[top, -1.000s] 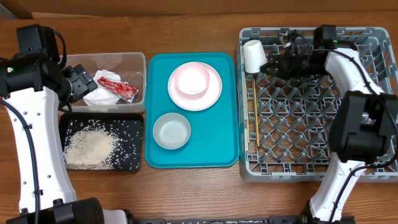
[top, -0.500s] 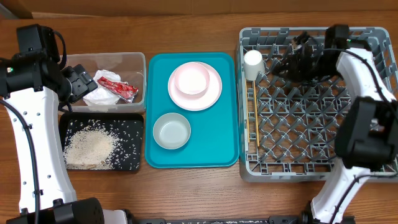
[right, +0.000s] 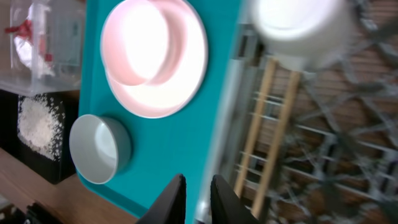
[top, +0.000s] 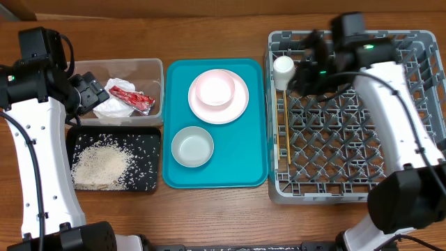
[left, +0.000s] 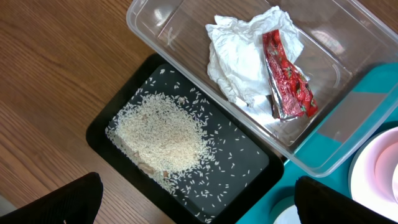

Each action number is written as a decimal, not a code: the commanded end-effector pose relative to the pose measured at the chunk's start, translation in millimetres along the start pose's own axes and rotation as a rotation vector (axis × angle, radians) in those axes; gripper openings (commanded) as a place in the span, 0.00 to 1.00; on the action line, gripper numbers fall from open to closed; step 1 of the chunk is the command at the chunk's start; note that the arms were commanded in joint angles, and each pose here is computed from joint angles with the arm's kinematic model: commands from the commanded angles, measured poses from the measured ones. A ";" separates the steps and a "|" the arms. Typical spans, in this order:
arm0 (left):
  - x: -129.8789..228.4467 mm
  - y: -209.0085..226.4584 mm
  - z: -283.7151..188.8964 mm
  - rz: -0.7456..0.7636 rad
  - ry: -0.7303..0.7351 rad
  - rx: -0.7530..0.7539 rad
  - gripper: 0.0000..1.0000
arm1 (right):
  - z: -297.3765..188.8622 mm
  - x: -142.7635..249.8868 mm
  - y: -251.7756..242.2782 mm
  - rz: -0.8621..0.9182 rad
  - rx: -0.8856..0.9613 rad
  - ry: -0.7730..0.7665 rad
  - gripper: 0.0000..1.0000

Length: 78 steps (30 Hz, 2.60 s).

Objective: Sort waste into correct bins and load items into the dishwasher
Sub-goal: 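Open right gripper and withdraw it from the cup, then move right gripper over the pink bowl on the white plate, then lower right gripper onto the pink bowl rim and grip it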

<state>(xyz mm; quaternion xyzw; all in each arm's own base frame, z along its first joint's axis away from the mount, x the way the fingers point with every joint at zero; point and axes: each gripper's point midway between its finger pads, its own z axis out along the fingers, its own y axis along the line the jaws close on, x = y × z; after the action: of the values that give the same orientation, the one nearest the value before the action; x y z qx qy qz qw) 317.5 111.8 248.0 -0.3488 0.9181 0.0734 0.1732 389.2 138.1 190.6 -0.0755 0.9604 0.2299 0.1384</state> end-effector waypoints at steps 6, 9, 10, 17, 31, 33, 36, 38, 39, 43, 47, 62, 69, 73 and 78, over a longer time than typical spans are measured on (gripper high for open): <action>-4.0 1.0 -2.1 -0.007 -0.012 -0.002 1.00 | 35.0 -0.2 86.4 -0.102 0.074 -0.072 0.17; -4.0 1.0 -2.1 -0.007 -0.012 -0.002 1.00 | 46.0 4.4 114.7 -0.166 0.105 -0.105 0.17; -4.0 1.0 -2.1 -0.008 -0.012 -0.002 1.00 | 49.1 6.4 121.2 -0.185 0.128 -0.117 0.18; -4.0 1.0 -2.1 -0.007 -0.012 -0.002 1.00 | 75.4 21.7 143.4 -0.252 0.282 -0.159 0.10; -4.0 1.0 -2.1 -0.008 -0.012 -0.002 1.00 | 178.5 40.2 112.0 -0.248 0.359 -0.008 0.04; -4.0 1.0 -2.1 -0.008 -0.012 -0.002 1.00 | 189.3 41.4 108.7 -0.248 0.363 0.000 0.04; -4.0 1.0 -2.1 -0.007 -0.012 -0.002 1.00 | 204.9 43.2 102.8 -0.246 0.370 0.011 0.04; -4.0 1.0 -2.1 -0.007 -0.012 -0.002 1.00 | 209.2 44.4 100.7 -0.246 0.374 0.017 0.04; -4.0 1.0 -2.1 -0.008 -0.012 -0.002 1.00 | 211.6 44.6 99.0 -0.244 0.376 0.019 0.05; -4.0 1.0 -2.1 -0.007 -0.012 -0.002 1.00 | 219.6 46.3 90.4 -0.235 0.389 0.035 0.05; -4.0 1.0 -2.1 -0.007 -0.012 -0.002 1.00 | 230.3 50.3 75.0 -0.219 0.412 0.066 0.06; -4.0 1.0 -2.1 -0.008 -0.012 -0.002 1.00 | 210.8 106.2 58.3 -0.098 0.439 0.312 0.04; -4.0 1.0 -2.1 -0.007 -0.012 -0.002 1.00 | 193.7 122.7 51.8 -0.070 0.486 0.383 0.04; -4.0 1.0 -2.1 -0.008 -0.012 -0.002 1.00 | 176.2 119.5 64.8 -0.085 0.468 0.358 0.04; -4.0 1.0 -2.1 -0.007 -0.012 -0.002 1.00 | 141.0 104.8 97.2 -0.123 0.397 0.254 0.04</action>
<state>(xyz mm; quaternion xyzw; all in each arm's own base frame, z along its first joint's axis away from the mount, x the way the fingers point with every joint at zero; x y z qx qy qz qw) 317.5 111.8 248.0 -0.3488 0.9181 0.0734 0.1732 301.3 265.9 26.9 -0.1285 0.9912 -0.0284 -0.0127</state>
